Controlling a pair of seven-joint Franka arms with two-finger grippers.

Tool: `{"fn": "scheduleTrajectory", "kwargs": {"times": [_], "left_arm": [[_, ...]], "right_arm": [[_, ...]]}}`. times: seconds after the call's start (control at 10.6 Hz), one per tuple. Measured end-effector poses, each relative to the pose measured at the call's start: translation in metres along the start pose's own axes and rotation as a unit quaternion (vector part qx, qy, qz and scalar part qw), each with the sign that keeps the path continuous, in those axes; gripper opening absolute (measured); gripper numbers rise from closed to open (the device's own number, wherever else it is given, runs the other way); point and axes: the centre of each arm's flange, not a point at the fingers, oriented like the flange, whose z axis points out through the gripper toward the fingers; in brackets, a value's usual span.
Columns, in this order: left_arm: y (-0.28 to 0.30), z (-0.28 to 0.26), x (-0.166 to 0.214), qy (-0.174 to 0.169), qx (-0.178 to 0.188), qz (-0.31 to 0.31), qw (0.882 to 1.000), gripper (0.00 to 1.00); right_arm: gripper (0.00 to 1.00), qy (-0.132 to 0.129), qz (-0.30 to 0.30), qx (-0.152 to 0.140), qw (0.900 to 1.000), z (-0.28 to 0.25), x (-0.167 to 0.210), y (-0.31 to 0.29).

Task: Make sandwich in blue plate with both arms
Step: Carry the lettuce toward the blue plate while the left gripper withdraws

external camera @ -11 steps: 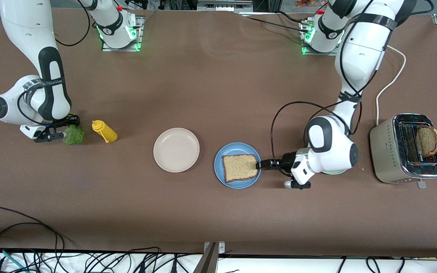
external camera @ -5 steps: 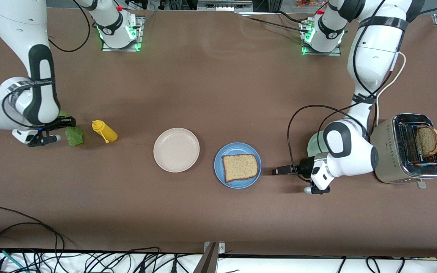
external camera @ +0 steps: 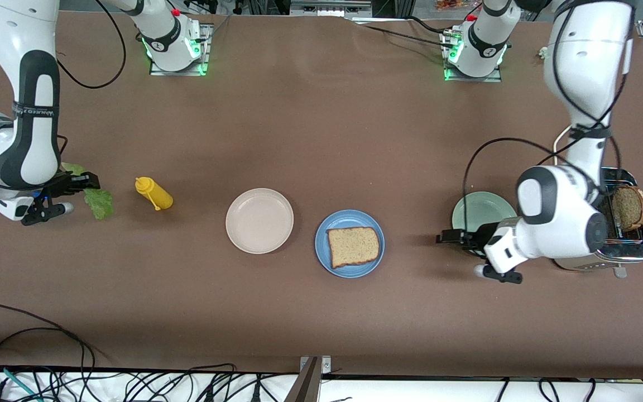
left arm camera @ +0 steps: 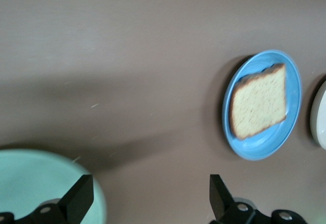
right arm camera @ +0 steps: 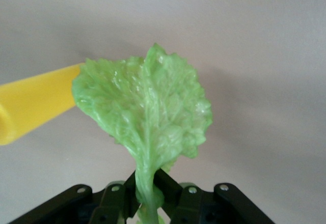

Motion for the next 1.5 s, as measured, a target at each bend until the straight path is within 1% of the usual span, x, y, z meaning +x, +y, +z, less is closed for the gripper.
{"fn": "scheduleTrajectory", "kwargs": {"times": [0.09, 0.28, 0.38, 0.56, 0.66, 0.85, 0.94, 1.13, 1.22, 1.41, 1.5], "left_arm": [[-0.009, -0.024, -0.006, -0.009, 0.026, 0.011, 1.000, 1.00], [-0.020, -0.071, -0.019, -0.026, 0.095, 0.045, 0.994, 1.00], [-0.021, -0.093, -0.026, -0.030, 0.115, 0.057, 0.991, 1.00], [-0.032, -0.131, -0.040, -0.037, 0.131, 0.075, 0.988, 1.00], [-0.043, -0.148, -0.047, -0.039, 0.141, 0.084, 0.986, 1.00], [-0.048, -0.181, -0.063, -0.049, 0.159, 0.087, 0.982, 1.00], [-0.043, -0.197, -0.073, -0.055, 0.163, 0.087, 0.981, 1.00], [-0.040, -0.235, -0.096, -0.057, 0.166, 0.077, 0.981, 1.00], [-0.042, -0.251, -0.106, -0.054, 0.167, 0.068, 0.982, 1.00], [-0.039, -0.280, -0.129, -0.053, 0.179, 0.026, 0.982, 1.00], [-0.030, -0.292, -0.140, -0.053, 0.184, 0.003, 0.982, 1.00]], "right_arm": [[0.11, -0.004, -0.012, -0.014, 1.000, -0.017, 0.005, -0.017], [0.11, -0.010, -0.041, -0.046, 0.998, -0.058, 0.010, -0.069], [0.11, -0.010, -0.056, -0.058, 0.997, -0.078, 0.011, -0.096], [0.11, -0.013, -0.084, -0.064, 0.994, -0.118, 0.013, -0.143], [0.11, -0.005, -0.099, -0.056, 0.993, -0.137, 0.016, -0.165], [0.11, 0.033, -0.135, -0.028, 0.990, -0.165, 0.028, -0.207], [0.11, 0.050, -0.152, -0.022, 0.987, -0.173, 0.034, -0.227], [0.11, 0.077, -0.189, -0.029, 0.979, -0.192, 0.047, -0.288], [0.11, 0.093, -0.211, -0.034, 0.972, -0.199, 0.053, -0.321], [0.11, 0.126, -0.253, -0.052, 0.958, -0.198, 0.068, -0.381], [0.11, 0.140, -0.264, -0.058, 0.953, -0.191, 0.075, -0.406]]}}
